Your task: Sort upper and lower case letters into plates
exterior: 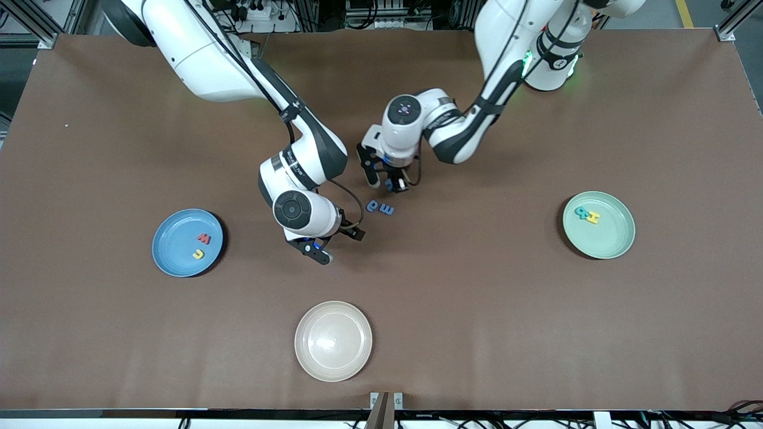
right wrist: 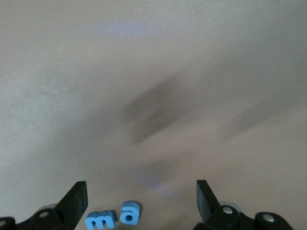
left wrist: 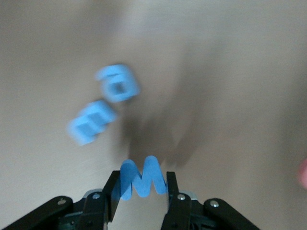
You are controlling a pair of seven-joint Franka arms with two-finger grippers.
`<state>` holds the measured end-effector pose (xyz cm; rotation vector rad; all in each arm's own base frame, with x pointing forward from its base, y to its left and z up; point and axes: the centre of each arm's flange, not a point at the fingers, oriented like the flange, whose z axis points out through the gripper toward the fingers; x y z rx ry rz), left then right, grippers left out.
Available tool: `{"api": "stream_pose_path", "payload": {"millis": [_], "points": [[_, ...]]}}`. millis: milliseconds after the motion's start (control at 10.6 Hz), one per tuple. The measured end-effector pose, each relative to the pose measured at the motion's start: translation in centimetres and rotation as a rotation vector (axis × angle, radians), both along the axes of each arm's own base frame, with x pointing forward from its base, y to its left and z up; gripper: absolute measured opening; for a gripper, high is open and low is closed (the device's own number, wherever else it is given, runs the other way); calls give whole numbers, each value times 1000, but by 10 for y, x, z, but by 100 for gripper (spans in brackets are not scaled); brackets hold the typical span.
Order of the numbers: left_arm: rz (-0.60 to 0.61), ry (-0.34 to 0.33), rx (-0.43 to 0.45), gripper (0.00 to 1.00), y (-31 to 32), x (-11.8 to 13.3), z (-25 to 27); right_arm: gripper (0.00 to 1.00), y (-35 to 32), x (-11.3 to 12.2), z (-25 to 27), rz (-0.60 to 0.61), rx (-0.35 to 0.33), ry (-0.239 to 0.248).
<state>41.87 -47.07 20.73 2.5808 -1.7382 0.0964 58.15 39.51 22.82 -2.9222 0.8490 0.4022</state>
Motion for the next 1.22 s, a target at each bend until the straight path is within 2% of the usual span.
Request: {"api": "stream_pose_path", "payload": {"millis": [282, 470, 564, 846, 1221], "points": [[189, -16, 90, 42, 105, 85, 75, 100, 26, -20, -10, 16, 6, -23], [312, -8, 134, 42, 178, 117, 105, 100, 45, -47, -34, 37, 8, -43], [369, 5, 155, 42, 212, 126, 110, 100, 51, -57, -42, 41, 3, -39], [551, 55, 193, 42, 332, 141, 100, 100, 61, -67, -44, 22, -6, -31], [715, 114, 215, 42, 431, 140, 81, 100, 67, -76, -48, 30, -14, -22]]}}
